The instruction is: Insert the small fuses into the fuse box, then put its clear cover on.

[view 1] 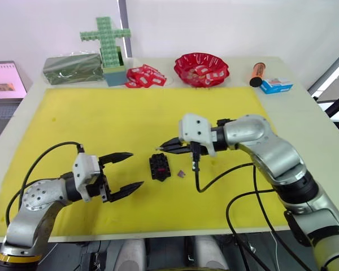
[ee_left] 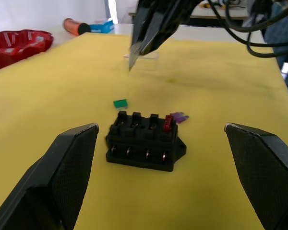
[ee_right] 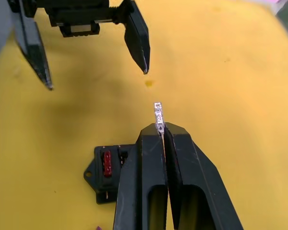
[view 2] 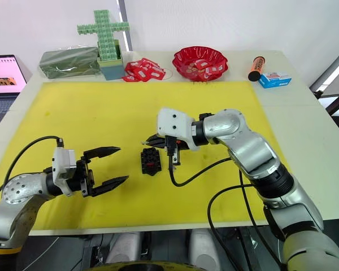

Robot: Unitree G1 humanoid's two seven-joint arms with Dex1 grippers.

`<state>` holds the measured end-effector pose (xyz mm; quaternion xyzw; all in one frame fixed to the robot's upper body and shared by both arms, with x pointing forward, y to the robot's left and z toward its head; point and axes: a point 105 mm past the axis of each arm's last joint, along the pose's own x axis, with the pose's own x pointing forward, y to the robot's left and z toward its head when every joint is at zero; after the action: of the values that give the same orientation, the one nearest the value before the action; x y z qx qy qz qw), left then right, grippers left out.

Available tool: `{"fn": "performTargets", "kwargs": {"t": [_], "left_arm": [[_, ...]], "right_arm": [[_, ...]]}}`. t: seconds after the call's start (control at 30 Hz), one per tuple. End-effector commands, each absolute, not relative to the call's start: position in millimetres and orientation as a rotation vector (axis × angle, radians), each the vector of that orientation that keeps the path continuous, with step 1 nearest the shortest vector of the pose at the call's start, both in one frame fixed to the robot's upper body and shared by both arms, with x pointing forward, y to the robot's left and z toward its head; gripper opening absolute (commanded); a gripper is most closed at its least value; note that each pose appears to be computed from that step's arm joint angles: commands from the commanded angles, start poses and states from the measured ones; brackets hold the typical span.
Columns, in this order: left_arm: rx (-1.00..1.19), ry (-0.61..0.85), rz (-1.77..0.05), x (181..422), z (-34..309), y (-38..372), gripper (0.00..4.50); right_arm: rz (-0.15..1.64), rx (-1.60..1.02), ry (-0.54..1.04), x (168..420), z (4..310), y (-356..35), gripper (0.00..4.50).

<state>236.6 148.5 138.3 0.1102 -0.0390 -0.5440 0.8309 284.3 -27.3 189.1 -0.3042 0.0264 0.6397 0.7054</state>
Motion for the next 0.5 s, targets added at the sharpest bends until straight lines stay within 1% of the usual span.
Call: {"fn": "performTargets", "kwargs": {"t": [0.03, 0.33, 0.5], "left_arm": [[0.266, -0.110, -1.179, 241.0, 141.9, 145.6, 4.48], [0.272, -0.119, -1.233, 242.3, 136.0, 136.3, 4.48], [0.269, -0.138, -1.204, 247.9, 133.6, 134.1, 4.48]], "right_arm": [[1.433, -0.711, 0.059, 282.4, 189.5, -25.6, 0.00], [1.445, -0.735, 0.072, 283.0, 182.6, -22.7, 0.00], [1.455, -0.748, 0.067, 284.2, 179.6, -23.0, 0.00]]}}
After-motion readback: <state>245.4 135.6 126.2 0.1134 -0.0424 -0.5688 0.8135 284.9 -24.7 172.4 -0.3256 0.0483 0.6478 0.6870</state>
